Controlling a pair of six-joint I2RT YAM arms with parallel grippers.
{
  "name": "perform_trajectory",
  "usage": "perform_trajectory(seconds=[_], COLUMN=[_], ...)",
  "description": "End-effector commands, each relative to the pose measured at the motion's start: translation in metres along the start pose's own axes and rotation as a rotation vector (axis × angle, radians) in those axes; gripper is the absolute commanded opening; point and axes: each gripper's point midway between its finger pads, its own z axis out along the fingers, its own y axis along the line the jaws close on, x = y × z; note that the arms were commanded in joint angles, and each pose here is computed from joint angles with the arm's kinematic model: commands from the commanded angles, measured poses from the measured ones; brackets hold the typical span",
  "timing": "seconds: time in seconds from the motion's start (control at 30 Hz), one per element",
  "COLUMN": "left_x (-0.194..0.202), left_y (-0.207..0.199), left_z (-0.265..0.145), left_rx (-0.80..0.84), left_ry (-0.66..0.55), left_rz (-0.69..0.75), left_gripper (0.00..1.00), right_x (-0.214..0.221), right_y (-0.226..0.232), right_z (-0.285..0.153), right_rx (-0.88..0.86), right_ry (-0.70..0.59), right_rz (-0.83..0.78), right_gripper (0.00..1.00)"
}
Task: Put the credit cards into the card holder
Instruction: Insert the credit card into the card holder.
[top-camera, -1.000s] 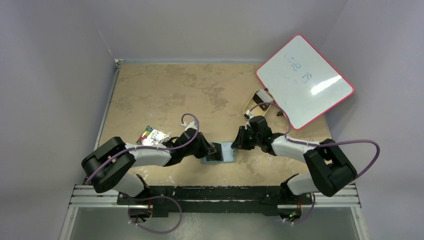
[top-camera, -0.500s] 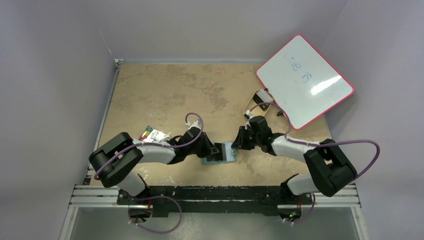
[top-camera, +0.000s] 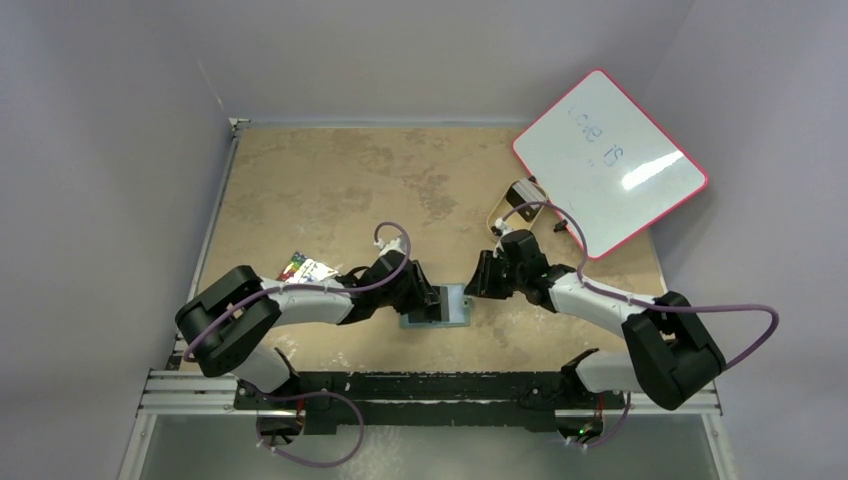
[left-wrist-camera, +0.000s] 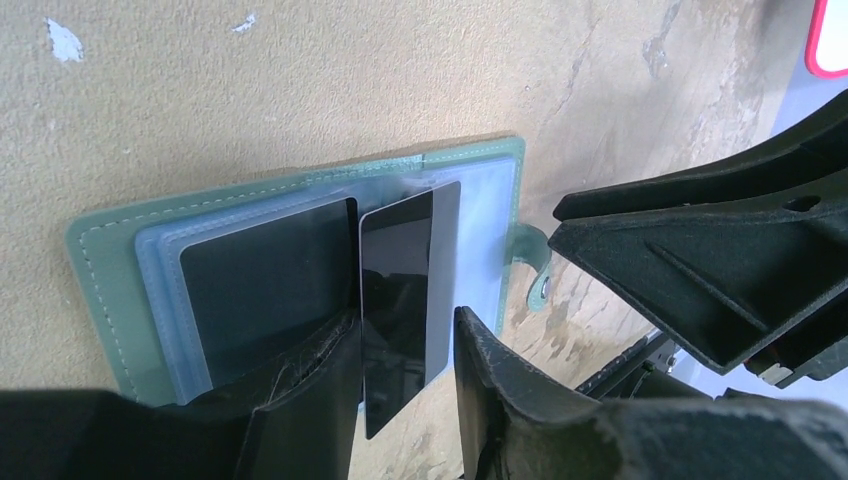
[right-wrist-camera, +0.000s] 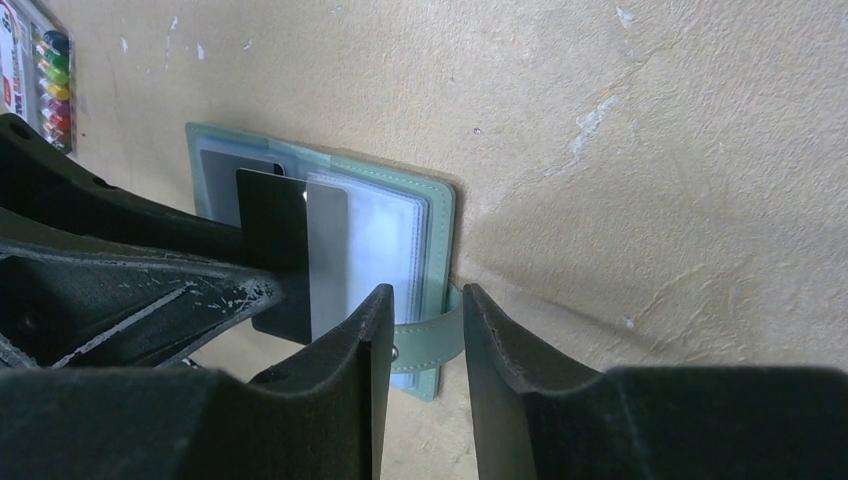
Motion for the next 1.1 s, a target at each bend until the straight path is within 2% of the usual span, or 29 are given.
perform_trajectory(seconds=[0.0, 0.23, 0.53, 0.73, 1.07], left_x=[-0.012, -0.026, -0.023, -0.025, -0.016], left_y=[-0.001, -0.011, -0.012, 0.001, -0.003], left_z=[-0.005, -0.008, -0.004, -0.011, 0.000], left_rx=[-0.034, -0.075, -0.089, -0.149, -0.129], left_ry=[-0.049, -0.072, -0.051, -0.071, -0.043], left_rz=[0.054, 0.104, 0.124, 0.130, 0.133], left_gripper=[0.38, 0.41, 0.42, 0.42, 0.42], right_x=[-0.004, -0.002, 0.000, 0.004, 0.007], right_y=[0.010, 0.012, 0.022, 0.015, 0.010], right_z=[-0.004, -0.002, 0.000, 0.002, 0.002], right_rx=[-0.039, -0.062, -0.121, -0.094, -0.077], right_ry=[-0.013, -0.013, -0.004, 0.003, 0.002], right_rz=[-0.014, -0.013, -0.004, 0.012, 0.021], right_gripper=[0.34, 0.31, 0.28, 0.29, 0.31])
